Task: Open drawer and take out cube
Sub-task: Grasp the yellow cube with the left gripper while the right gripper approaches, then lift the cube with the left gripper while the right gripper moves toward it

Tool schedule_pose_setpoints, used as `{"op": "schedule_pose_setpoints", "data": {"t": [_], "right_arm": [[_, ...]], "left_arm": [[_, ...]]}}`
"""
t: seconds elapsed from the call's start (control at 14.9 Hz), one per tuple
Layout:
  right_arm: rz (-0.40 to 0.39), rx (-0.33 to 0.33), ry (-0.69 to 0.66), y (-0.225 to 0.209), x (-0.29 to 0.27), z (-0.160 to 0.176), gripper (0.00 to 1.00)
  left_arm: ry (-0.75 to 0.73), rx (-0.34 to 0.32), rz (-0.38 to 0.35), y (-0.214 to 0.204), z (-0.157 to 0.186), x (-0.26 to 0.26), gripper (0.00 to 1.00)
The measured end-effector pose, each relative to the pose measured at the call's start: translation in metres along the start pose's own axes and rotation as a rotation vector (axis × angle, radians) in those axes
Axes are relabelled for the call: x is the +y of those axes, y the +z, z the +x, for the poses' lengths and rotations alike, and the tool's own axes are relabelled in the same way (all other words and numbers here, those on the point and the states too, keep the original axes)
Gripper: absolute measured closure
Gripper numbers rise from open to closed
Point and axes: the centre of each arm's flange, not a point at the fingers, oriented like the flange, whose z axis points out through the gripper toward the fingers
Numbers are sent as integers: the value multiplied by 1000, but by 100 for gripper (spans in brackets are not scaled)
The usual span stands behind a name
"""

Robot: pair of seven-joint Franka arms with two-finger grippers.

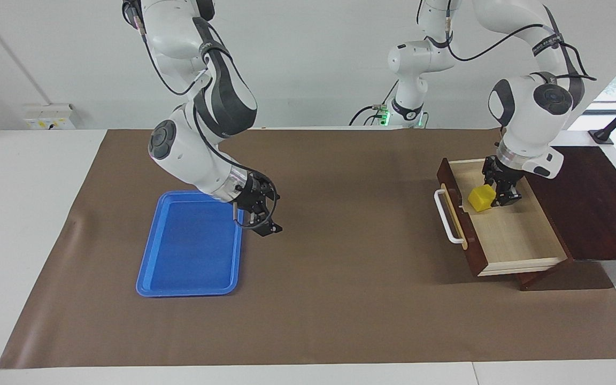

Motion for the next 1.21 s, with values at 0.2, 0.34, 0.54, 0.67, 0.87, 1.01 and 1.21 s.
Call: {"op": "schedule_pose_setpoints", "data": {"t": [0.2, 0.34, 0.54, 0.67, 0.87, 1.01, 1.21], "right_arm": [[17, -78, -44, 5, -1, -13, 3], [8, -117, -71, 13, 3, -26, 2], [7, -170, -51, 17, 3, -30, 1], [9, -197, -28, 17, 2, -26, 1], [1, -209, -20, 21, 4, -27, 0], [11, -204, -18, 25, 4, -25, 0], [12, -190, -61, 38, 8, -12, 0]], "left_arm": [[-8, -16, -21, -34, -2, 11, 44], [-10, -65, -27, -69, -16, 17, 44], [-14, -105, -44, -114, -65, 18, 44], [-49, -116, -52, -126, -110, 14, 44], [-80, -122, -31, -123, -172, 2, 44], [-80, -119, -10, -115, -211, -8, 44], [-68, -108, 30, -90, -272, -15, 44]]}}
